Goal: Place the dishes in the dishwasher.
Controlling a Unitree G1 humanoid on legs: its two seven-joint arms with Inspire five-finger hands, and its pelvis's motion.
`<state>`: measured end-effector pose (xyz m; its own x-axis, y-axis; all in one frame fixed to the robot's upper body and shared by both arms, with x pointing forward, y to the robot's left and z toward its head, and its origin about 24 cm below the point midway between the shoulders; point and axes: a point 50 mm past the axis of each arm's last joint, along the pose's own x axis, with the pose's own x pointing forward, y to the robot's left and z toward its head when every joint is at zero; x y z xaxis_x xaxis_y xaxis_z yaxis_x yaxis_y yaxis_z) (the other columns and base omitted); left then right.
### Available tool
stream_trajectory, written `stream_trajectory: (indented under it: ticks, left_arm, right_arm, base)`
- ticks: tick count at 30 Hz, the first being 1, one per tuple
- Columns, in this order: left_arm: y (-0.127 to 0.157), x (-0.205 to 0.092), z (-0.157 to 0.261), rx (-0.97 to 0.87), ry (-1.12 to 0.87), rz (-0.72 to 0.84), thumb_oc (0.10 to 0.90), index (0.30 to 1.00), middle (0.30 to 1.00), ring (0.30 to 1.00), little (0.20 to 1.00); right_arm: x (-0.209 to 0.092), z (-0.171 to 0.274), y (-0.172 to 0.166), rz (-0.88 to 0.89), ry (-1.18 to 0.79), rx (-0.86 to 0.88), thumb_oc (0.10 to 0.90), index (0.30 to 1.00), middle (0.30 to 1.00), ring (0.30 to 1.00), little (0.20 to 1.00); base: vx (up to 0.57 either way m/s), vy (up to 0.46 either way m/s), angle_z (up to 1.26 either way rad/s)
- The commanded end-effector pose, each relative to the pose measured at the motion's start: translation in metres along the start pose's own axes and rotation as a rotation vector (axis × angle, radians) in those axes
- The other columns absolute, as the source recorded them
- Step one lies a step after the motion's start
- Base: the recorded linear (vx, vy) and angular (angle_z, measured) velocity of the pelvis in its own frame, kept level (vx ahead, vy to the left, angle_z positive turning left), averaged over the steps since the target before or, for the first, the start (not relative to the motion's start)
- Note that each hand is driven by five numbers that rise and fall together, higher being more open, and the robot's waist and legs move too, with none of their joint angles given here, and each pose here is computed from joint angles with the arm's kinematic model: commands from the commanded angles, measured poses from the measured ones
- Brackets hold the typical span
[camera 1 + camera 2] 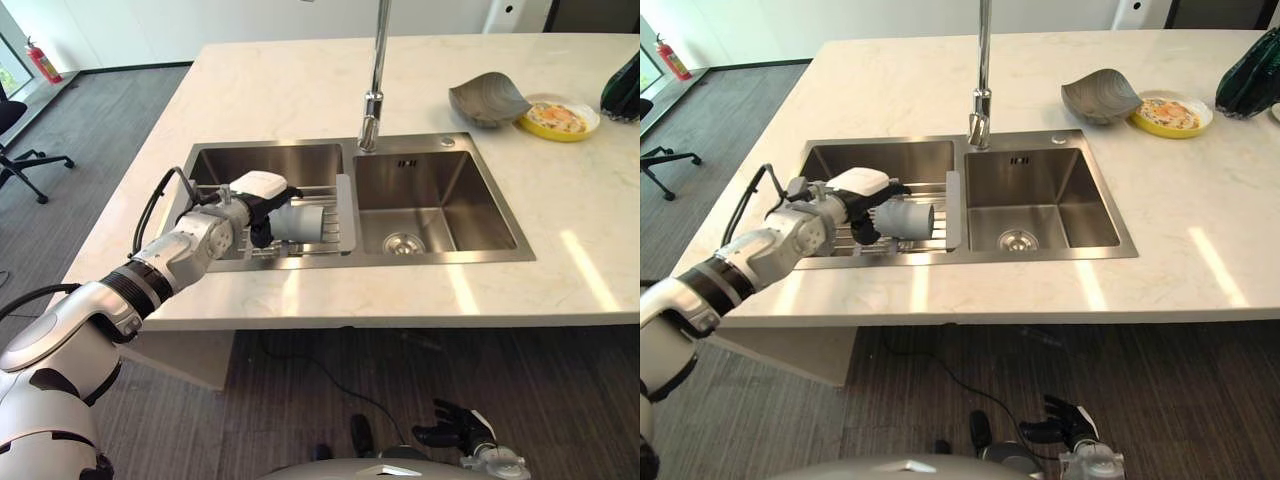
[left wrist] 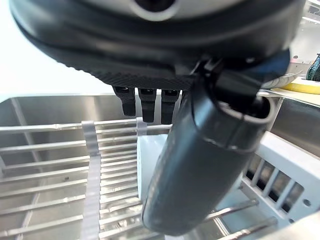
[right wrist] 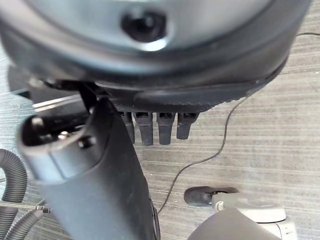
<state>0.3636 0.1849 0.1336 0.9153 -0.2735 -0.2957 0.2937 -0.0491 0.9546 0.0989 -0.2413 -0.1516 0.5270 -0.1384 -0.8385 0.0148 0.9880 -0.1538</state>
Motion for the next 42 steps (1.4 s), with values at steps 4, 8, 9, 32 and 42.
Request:
stream_trajectory:
  ticks: [4, 8, 9, 32, 42]
  left_arm:
    - [0.027, 0.005, 0.011, -0.075, -0.046, 0.034, 0.8, 0.9, 0.9, 0.9, 0.9]
    - [0.019, 0.008, 0.016, -0.11, -0.062, 0.009, 0.8, 0.9, 0.9, 0.9, 0.9]
    - [0.018, 0.01, 0.023, -0.1, -0.082, 0.006, 0.8, 0.9, 0.9, 0.9, 0.9]
    - [-0.033, 0.043, 0.046, -0.273, -0.001, -0.137, 0.8, 0.9, 0.9, 0.9, 0.9]
    - [-0.049, 0.042, 0.0, -0.192, 0.252, -0.179, 0.4, 0.3, 0.3, 0.3, 0.3]
  right_arm:
    - [-0.004, 0.006, -0.028, -0.045, -0.049, -0.043, 0.8, 0.9, 0.9, 0.9, 0.9]
    - [-0.003, 0.006, -0.026, -0.039, -0.047, -0.048, 0.8, 0.9, 0.9, 0.9, 0.9]
    - [-0.003, 0.008, -0.026, -0.039, -0.056, -0.049, 0.8, 0.9, 0.9, 0.9, 0.9]
    - [-0.004, 0.002, -0.026, -0.027, -0.031, -0.061, 0.8, 0.9, 0.9, 0.9, 0.9]
    - [-0.004, 0.0, -0.024, -0.012, -0.021, -0.063, 0.8, 0.9, 0.9, 0.9, 0.9]
  base:
    - [0.0, 0.0, 0.0]
    - [0.0, 0.0, 0.0]
    - [0.0, 0.0, 0.0]
    - [0.0, 0.0, 0.0]
    - [0.01, -0.002, -0.02]
